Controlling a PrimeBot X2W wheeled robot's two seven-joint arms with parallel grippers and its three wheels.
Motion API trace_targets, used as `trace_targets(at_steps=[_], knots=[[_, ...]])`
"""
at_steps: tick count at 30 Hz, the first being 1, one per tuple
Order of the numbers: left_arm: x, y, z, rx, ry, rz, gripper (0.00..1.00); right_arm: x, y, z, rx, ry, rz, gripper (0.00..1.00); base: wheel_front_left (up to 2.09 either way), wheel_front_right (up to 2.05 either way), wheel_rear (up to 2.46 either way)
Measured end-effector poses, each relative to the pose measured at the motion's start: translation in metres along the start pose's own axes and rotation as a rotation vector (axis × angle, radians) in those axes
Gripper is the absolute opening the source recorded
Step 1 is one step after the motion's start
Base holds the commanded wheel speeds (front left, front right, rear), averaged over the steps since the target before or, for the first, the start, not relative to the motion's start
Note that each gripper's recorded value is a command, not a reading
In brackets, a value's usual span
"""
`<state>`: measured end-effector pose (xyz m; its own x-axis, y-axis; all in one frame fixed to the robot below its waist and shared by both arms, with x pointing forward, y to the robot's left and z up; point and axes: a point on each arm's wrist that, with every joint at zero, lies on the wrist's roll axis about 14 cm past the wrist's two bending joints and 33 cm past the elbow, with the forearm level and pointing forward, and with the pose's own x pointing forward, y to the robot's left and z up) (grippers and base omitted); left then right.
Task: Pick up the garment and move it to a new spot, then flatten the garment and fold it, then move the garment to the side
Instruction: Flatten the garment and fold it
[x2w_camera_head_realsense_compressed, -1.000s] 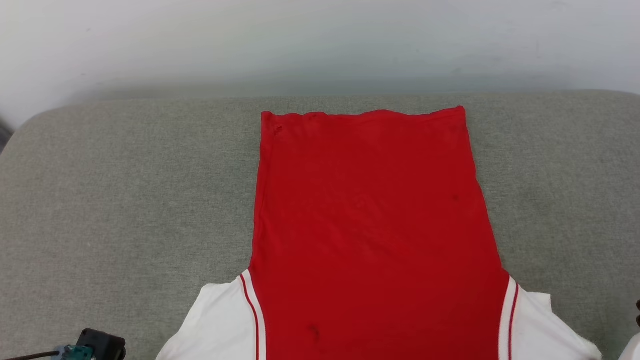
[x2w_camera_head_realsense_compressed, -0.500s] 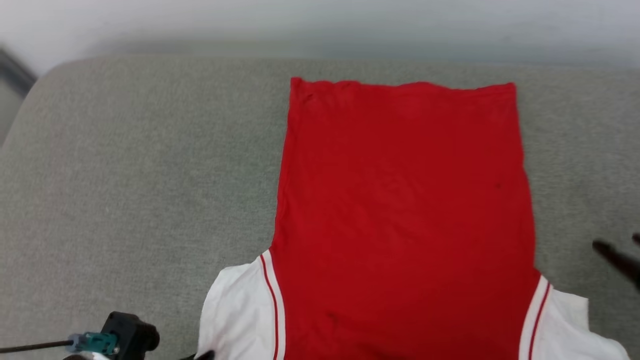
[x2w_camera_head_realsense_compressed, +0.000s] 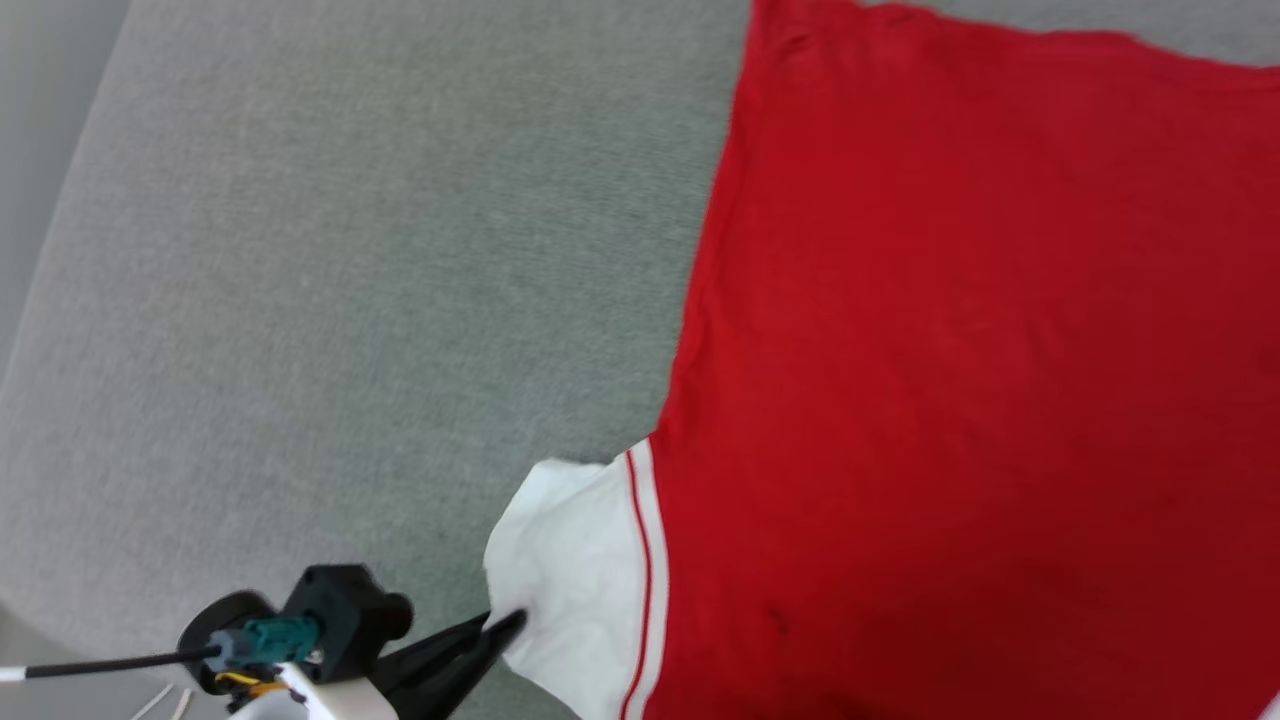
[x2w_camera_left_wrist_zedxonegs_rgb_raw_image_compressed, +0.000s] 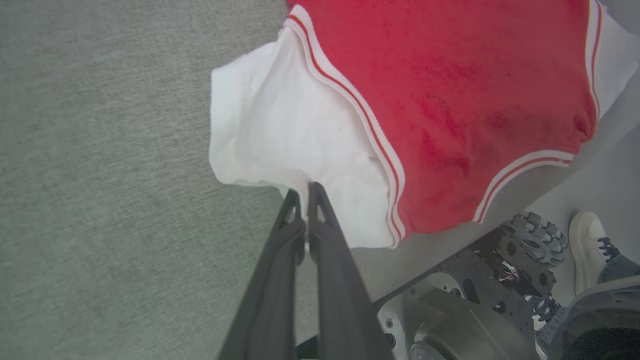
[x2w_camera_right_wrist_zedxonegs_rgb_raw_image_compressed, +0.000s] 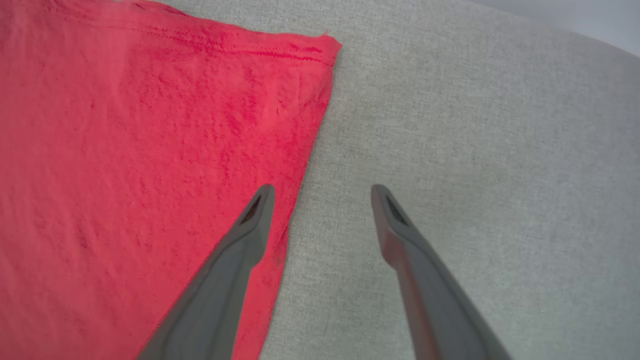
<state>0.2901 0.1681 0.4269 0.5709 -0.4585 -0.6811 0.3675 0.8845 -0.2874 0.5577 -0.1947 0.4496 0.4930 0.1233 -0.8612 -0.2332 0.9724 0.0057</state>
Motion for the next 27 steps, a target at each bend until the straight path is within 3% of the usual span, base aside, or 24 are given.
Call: trace_targets(at_steps=[5,13,18,19,20,27], knots=[[0.006,0.004,0.008,-0.002,-0.043,0.032,0.0,0.037,-0.005,0.028,-0.023,0.044,-0.063,1.0,0.0,0.0,0.0],[0.008,0.012,-0.005,-0.057,-0.009,0.088,0.0,0.106,0.024,0.02,-0.034,0.163,-0.012,1.0,0.0,0.0,0.0],[0.007,0.018,-0.01,-0.079,0.0,0.118,0.0,0.125,0.031,0.013,-0.028,0.19,-0.005,0.99,0.0,0.0,0.0],[0.007,0.018,-0.01,-0.082,0.0,0.121,0.0,0.127,0.032,0.012,-0.006,0.192,0.006,0.4,0.0,0.0,0.0],[0.008,0.019,-0.011,-0.085,-0.003,0.123,0.0,0.128,0.032,0.011,0.004,0.194,0.008,0.0,0.0,0.0,0.0],[0.011,0.021,-0.009,-0.065,-0.01,0.112,0.0,0.12,0.032,0.004,-0.001,0.205,0.003,0.0,0.0,0.0,0.0]])
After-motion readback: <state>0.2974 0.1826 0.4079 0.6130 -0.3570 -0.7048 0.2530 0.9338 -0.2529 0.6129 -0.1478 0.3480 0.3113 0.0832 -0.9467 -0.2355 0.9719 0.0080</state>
